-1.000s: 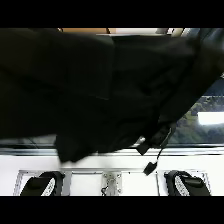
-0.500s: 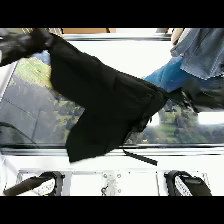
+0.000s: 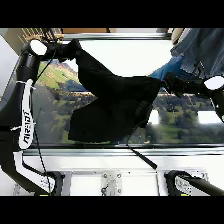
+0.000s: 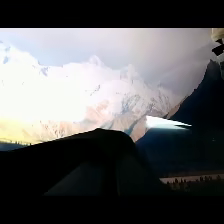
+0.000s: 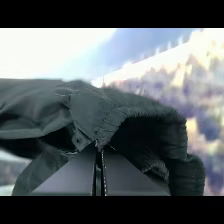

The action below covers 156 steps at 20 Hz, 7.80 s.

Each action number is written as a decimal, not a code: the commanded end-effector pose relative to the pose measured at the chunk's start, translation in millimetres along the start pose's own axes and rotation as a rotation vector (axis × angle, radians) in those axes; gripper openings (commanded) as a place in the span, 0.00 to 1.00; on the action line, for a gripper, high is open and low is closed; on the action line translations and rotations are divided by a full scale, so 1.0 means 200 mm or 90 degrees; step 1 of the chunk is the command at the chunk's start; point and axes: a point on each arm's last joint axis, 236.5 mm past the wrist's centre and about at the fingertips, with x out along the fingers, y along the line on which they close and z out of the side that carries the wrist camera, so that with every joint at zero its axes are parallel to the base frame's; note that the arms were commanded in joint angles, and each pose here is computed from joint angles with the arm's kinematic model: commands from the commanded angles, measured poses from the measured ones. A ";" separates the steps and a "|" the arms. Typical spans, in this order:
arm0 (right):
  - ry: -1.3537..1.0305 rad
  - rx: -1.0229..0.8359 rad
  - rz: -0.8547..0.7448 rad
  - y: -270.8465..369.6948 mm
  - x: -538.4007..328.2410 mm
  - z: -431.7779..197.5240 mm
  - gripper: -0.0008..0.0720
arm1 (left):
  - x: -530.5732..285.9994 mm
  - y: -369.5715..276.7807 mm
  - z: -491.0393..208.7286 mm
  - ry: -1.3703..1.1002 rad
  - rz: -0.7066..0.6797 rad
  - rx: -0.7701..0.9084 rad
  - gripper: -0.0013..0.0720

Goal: Fold the clothes and pants, and hang the long-sleeved shirts on hangers.

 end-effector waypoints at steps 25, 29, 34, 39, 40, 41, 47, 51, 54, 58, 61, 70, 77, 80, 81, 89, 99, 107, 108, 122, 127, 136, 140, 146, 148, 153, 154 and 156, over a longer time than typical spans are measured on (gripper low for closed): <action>0.168 -0.301 -0.134 -0.10 -0.34 -0.88 0.03 | -0.81 0.38 -1.18 0.093 0.087 -0.080 0.03; -0.117 -0.258 -0.062 0.19 -0.39 -0.35 0.03 | -0.80 0.20 -0.63 -0.042 0.054 -0.036 0.03; -0.320 -0.075 -0.039 0.06 -0.35 0.18 0.04 | -0.47 0.15 -0.17 -0.140 0.037 -0.016 0.03; -0.381 0.089 0.021 -0.06 -0.09 0.38 0.80 | -0.03 0.12 -0.05 -0.119 0.020 -0.004 0.99; -0.386 0.094 0.020 -0.07 -0.08 0.41 0.82 | -0.01 0.14 -0.04 -0.107 0.022 -0.005 1.00; -0.395 0.081 0.020 -0.06 -0.11 0.44 0.82 | -0.02 0.17 -0.02 -0.093 0.028 -0.007 1.00; -0.398 -0.094 -0.008 0.08 -0.48 0.39 0.81 | -0.41 0.62 -0.20 0.091 0.128 -0.029 1.00; -0.296 -0.223 -0.026 0.16 -0.58 0.13 0.81 | -0.65 0.89 -0.79 0.256 0.203 -0.093 1.00; -0.237 -0.232 -0.028 0.15 -0.59 0.00 0.81 | -0.74 0.98 -1.31 0.345 0.220 -0.166 1.00; -0.207 -0.224 -0.026 0.15 -0.57 -0.05 0.81 | -0.73 0.93 -1.73 0.371 0.159 -0.235 1.00; -0.205 -0.217 -0.018 0.16 -0.56 -0.05 0.81 | -0.69 0.90 -1.85 0.367 0.126 -0.256 1.00; -0.186 -0.217 -0.022 0.14 -0.55 -0.08 0.81 | -0.58 0.82 -1.96 0.427 0.052 -0.267 1.00; -0.106 -0.218 -0.124 -0.09 -0.54 -0.18 0.81 | -0.43 0.66 -1.84 0.453 0.021 -0.183 0.03; 0.014 -0.095 -0.227 -0.50 -0.52 -0.41 0.81 | -0.44 0.60 -1.71 0.418 0.003 -0.152 0.03; 0.048 -0.041 -0.246 -0.62 -0.49 -0.51 0.81 | -0.45 0.59 -1.68 0.406 0.000 -0.143 0.03; 0.135 0.136 -0.201 -0.95 -0.07 -0.96 0.82 | -0.48 0.54 -1.63 0.381 -0.007 -0.125 0.03; 0.047 0.121 -0.107 -0.75 0.24 -0.86 0.82 | -0.48 0.54 -1.63 0.382 -0.008 -0.125 0.03; 0.040 0.105 -0.060 -0.66 0.27 -0.85 0.82 | -0.48 0.54 -1.63 0.381 -0.008 -0.126 0.03; 0.040 0.106 -0.060 -0.66 0.27 -0.85 0.82 | -0.48 0.54 -1.63 0.381 -0.008 -0.126 0.03; -0.008 0.094 -0.076 -0.68 0.26 -0.75 0.03 | -0.48 0.54 -1.62 0.379 -0.006 -0.129 0.03; -0.020 -0.057 0.053 -0.17 0.06 -0.48 0.03 | -0.64 0.42 -1.05 0.201 -0.016 -0.113 0.03; -0.218 -0.238 0.362 1.09 -1.28 -0.30 0.03 | -2.32 -0.94 -0.03 -0.454 -0.151 0.260 0.03; -0.191 -0.178 0.359 1.08 -1.46 -0.50 0.03 | -2.61 -1.13 -0.10 -0.540 -0.181 0.303 0.03; 0.006 -0.043 0.176 0.73 -1.26 -0.76 0.03 | -2.14 -0.86 0.06 -0.381 -0.151 0.220 0.03; 0.056 -0.010 0.118 0.61 -1.16 -0.78 0.03 | -1.82 -0.70 0.12 -0.284 -0.143 0.174 0.03; 0.117 0.025 0.002 0.33 -0.78 -0.62 0.03 | -0.85 -0.38 0.11 -0.081 -0.148 0.059 0.03; 0.119 0.015 -0.010 0.28 -0.70 -0.56 0.03 | -0.68 -0.32 0.08 -0.059 -0.144 0.038 0.03; 0.110 0.021 -0.022 0.21 -0.51 -0.43 0.03 | -0.42 -0.24 0.03 -0.031 -0.136 0.008 0.03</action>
